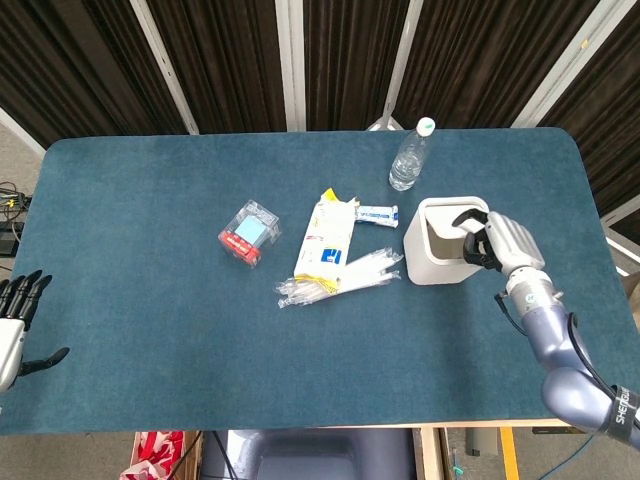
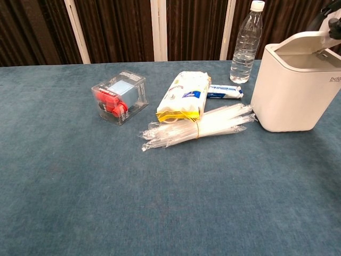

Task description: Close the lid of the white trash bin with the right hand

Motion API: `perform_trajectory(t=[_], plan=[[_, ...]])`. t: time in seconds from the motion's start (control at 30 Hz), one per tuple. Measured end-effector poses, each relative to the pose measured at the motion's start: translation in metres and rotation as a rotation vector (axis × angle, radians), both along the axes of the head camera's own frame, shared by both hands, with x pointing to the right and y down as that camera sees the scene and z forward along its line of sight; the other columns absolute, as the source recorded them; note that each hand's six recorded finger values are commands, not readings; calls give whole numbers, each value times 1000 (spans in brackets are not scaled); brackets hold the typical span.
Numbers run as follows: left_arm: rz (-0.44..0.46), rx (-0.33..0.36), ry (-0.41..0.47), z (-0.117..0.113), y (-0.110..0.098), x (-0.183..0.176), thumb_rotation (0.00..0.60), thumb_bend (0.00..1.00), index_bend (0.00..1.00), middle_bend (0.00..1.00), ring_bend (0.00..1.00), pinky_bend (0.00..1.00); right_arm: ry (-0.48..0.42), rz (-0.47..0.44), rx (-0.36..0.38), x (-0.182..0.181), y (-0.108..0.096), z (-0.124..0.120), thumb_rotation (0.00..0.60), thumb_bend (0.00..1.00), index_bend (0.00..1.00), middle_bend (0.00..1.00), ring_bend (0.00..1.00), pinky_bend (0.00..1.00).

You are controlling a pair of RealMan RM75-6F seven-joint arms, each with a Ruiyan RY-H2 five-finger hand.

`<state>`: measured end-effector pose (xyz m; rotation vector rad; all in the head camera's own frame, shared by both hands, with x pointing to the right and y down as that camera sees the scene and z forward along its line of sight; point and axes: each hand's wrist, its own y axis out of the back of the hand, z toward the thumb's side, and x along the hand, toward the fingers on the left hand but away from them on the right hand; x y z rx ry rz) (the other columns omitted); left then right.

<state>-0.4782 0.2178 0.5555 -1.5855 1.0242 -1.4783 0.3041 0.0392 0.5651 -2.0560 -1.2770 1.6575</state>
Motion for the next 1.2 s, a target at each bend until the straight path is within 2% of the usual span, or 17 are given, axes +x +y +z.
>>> perform_trajectory(t=[0.53, 0.7, 1.2], plan=[[-1, -7, 2, 0, 1, 0, 600, 0, 0, 0, 0, 0, 19, 1, -20, 10, 19, 13, 600, 766, 355, 846, 963, 846], [2, -8, 3, 0, 1, 1, 600, 0, 0, 0, 0, 0, 21, -20, -28, 8, 27, 16, 600, 767, 312, 847, 963, 846], [7, -4, 5, -1, 1, 1, 600, 0, 0, 0, 0, 0, 36, -56, -39, 1, 42, 27, 600, 766, 311, 847, 963, 846]])
